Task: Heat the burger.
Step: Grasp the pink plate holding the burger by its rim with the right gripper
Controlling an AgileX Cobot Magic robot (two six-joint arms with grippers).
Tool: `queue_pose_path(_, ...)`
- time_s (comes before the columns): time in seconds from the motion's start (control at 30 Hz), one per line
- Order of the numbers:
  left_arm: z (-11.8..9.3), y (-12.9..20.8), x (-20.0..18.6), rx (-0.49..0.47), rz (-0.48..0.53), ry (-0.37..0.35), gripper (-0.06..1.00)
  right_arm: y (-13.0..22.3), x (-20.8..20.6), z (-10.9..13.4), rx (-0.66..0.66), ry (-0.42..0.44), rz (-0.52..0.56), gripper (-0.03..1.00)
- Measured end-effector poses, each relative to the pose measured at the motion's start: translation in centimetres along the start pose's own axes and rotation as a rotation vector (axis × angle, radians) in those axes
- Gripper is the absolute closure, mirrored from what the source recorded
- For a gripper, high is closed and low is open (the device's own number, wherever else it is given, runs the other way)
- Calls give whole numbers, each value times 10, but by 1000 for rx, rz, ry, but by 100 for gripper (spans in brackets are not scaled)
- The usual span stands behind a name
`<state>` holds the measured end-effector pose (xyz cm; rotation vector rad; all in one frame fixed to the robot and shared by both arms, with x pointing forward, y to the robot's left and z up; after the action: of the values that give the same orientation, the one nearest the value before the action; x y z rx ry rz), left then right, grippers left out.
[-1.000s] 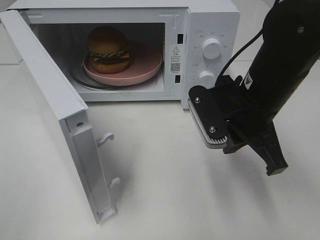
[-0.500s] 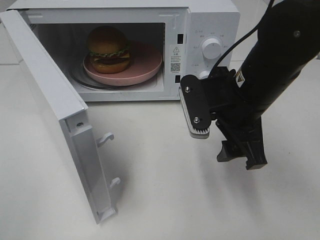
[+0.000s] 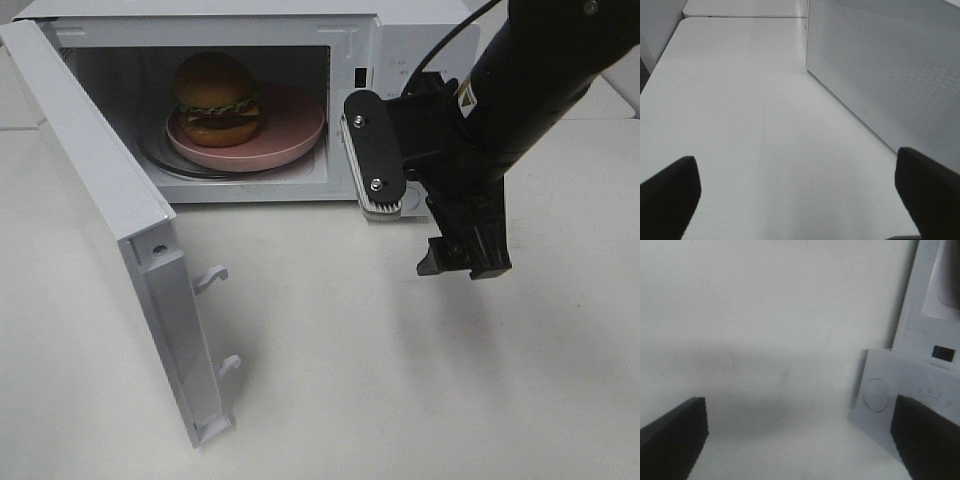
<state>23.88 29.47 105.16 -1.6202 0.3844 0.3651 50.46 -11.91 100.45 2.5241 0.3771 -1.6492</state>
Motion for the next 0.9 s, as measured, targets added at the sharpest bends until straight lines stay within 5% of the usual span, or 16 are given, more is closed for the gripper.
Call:
queue_pose_path(0.2,0,0,0,0,0,0,-3,-16,-9,-16,-68,87,-16,2)
queue_pose_path(0.9,0,0,0,0,0,0,-3,-51,32,-64,-70,127,-41,6)
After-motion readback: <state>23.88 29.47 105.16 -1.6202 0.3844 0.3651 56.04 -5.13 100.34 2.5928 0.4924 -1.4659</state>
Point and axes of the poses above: a point on each arm's last joint axis where the gripper is mounted, x pointing out along that axis toward the gripper, z along the wrist's bending axis when the last joint is at zero, y = z × x, the point moved 1 cm from there along x, pointing out along that axis toward the gripper, and after that the axes turned 4 degrees about -x, right-handed, at the moved point
